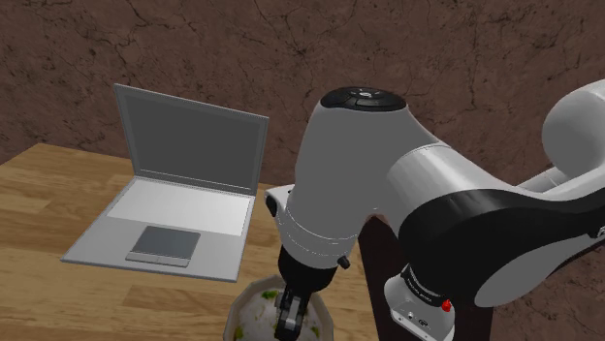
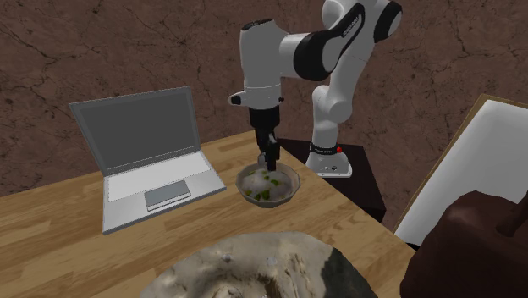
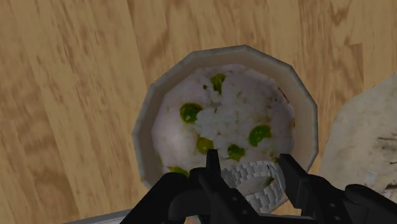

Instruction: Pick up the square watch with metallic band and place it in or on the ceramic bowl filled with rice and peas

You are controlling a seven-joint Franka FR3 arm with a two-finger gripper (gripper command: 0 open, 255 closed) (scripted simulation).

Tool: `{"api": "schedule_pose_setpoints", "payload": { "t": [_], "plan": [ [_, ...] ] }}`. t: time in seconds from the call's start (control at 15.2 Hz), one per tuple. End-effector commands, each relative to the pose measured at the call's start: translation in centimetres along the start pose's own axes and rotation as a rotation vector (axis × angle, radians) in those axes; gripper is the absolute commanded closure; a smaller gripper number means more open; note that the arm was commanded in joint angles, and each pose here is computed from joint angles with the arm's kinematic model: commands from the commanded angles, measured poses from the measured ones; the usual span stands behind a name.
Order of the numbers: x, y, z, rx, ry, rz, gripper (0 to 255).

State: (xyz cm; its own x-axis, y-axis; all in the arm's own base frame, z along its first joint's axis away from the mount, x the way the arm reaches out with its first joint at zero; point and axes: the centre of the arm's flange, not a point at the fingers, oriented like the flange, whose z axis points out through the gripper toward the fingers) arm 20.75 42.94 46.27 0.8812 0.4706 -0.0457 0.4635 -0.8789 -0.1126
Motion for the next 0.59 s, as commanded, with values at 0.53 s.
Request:
{"api": "schedule_pose_setpoints", "payload": {
  "t": [0.53],
  "plan": [
    [0.06, 0.32, 1.94, 0.000, 0.001, 0.000, 255]
  ]
}}
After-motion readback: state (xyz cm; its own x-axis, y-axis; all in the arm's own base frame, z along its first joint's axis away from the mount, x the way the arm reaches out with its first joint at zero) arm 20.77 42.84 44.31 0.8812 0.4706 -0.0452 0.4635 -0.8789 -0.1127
